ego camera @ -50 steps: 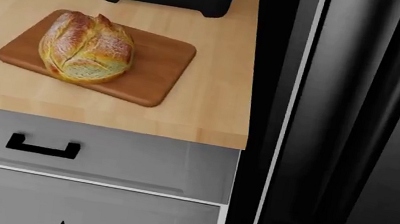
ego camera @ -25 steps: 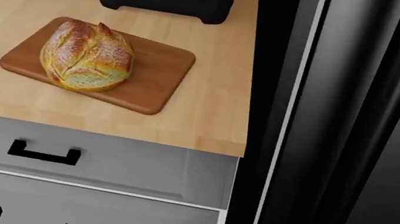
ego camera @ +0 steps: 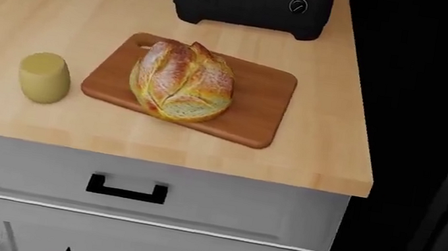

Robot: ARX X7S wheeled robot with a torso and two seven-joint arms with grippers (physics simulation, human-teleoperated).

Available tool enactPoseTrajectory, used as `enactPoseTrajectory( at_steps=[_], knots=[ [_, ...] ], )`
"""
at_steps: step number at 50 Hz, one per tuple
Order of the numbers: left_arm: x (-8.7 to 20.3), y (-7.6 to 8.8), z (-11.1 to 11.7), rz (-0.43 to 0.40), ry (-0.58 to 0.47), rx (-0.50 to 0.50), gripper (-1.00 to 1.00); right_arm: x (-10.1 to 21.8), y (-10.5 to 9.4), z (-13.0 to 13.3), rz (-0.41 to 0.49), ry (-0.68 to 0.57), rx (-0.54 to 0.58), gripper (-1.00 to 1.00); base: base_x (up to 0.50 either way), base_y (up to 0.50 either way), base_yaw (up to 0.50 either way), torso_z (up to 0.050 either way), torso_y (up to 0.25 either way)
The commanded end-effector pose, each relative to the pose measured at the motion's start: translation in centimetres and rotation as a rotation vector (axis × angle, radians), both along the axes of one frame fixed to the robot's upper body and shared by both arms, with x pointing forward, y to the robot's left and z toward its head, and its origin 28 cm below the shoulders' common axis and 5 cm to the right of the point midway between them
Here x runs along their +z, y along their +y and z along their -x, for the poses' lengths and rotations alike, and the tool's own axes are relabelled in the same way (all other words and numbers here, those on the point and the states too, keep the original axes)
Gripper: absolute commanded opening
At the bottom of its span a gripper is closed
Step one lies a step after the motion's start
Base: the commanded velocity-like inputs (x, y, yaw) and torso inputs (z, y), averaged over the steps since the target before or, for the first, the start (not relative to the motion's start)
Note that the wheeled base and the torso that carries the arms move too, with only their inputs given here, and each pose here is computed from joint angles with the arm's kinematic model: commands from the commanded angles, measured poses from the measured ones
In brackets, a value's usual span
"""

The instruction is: Pick up the wedge of cheese and place it on the slice of bread to prepare a simple cheese on bread dish.

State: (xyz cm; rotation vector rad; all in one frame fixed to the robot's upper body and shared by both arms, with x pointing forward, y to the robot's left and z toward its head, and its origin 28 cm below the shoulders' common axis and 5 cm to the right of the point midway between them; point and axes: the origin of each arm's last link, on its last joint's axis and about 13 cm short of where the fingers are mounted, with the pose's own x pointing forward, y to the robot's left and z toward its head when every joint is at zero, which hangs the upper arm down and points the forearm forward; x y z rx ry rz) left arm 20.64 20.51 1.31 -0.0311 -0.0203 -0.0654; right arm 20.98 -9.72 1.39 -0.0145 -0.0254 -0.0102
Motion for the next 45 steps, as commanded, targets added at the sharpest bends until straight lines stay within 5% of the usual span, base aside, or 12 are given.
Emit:
enactPoseTrajectory(
  at_steps=[1, 23, 45],
  knots=[
    [0.0, 0.0, 0.0, -0.001, 0.001, 0.006, 1.0, 0.0, 0.0, 0.0, 0.001, -0.002, 0.001, 1.0, 0.04, 0.5, 0.0, 0.0, 0.0],
    [3.9, 0.4, -0.4, -0.003, -0.079, 0.04, 1.0, 2.7, -0.4, -0.6, 0.045, -0.056, -0.011, 1.0, 0.01, 0.09, 0.0, 0.0, 0.0],
    [13.2, 0.4, -3.0, -0.071, -0.249, -0.008, 1.0, 10.9, -2.0, -3.4, 0.115, -0.224, -0.027, 1.0, 0.0, 0.0, 0.0, 0.0, 0.0]
  ],
)
